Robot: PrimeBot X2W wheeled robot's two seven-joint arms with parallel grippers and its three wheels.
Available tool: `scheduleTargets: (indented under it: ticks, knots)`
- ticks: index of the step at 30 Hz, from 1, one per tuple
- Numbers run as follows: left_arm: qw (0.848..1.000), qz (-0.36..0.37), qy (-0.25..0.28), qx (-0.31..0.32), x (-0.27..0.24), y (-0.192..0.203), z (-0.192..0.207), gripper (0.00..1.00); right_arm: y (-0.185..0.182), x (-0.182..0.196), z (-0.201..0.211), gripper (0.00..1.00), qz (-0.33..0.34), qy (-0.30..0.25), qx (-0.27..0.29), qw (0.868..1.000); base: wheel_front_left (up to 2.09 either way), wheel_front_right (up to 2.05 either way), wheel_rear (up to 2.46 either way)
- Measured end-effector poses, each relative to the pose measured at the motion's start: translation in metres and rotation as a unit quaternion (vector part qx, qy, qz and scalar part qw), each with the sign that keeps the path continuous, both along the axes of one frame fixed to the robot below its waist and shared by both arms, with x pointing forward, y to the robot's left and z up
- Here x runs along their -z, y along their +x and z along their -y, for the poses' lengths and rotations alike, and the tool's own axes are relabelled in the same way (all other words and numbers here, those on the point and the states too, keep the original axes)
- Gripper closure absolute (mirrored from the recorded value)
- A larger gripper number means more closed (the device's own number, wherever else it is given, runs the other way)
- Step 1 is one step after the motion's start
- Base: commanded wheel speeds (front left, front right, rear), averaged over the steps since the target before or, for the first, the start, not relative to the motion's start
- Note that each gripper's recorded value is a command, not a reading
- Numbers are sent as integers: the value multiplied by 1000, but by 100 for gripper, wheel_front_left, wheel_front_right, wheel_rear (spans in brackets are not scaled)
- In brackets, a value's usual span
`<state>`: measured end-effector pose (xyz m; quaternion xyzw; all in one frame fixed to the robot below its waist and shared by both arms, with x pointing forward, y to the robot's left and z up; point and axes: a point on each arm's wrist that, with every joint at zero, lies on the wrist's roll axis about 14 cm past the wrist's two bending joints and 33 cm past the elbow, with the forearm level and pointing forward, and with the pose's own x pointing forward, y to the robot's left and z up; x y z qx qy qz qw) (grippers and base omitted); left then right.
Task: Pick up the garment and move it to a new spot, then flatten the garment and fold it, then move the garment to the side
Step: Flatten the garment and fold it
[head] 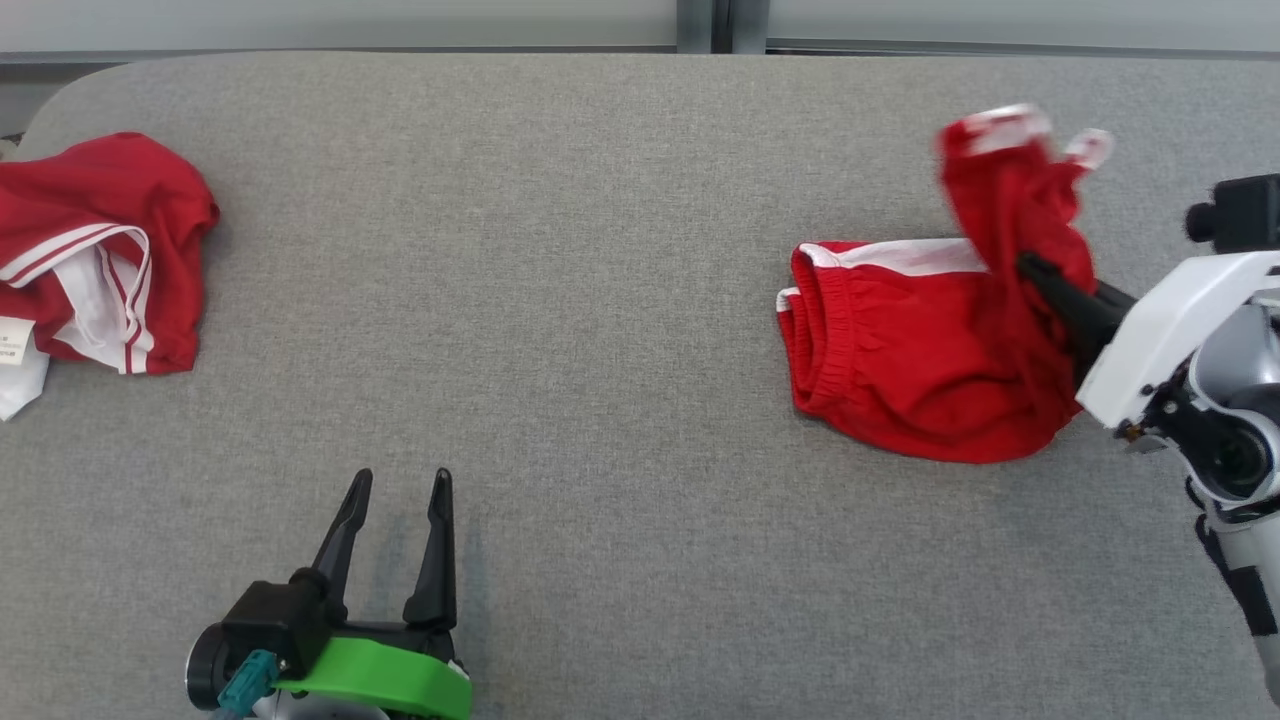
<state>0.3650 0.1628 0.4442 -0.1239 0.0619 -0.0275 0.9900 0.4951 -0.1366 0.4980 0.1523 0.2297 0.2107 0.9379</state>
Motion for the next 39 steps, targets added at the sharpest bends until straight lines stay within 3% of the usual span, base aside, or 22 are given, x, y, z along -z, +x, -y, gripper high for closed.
scheduleTargets:
  ticks: [6, 17, 20, 21, 22, 39]
  knots:
    - [1000, -1, -7, 0, 1, 1, 3, 0, -21, 16, -67, 100, -31, -20, -104, 994, 0, 0, 0]
    - [999, -1, -8, -38, 0, -9, -18, 0, -27, 42, -112, 100, -50, -49, -154, 986, 0, 0, 0]
    - [999, 1, -9, -43, -2, -11, -19, 0, -26, 39, -116, 47, -39, -55, -157, 985, 0, 0, 0]
    - [999, 3, -9, -44, -3, -12, -20, 0, -26, 39, -117, 15, -36, -58, -158, 985, 0, 0, 0]
    - [999, 4, -10, -45, -3, -13, -21, 0, -27, 37, -118, 0, -31, -60, -158, 985, 0, 0, 0]
    - [999, 9, -25, -27, -5, -8, -7, 0, -51, 24, -97, 0, 16, -87, -158, 983, 0, 0, 0]
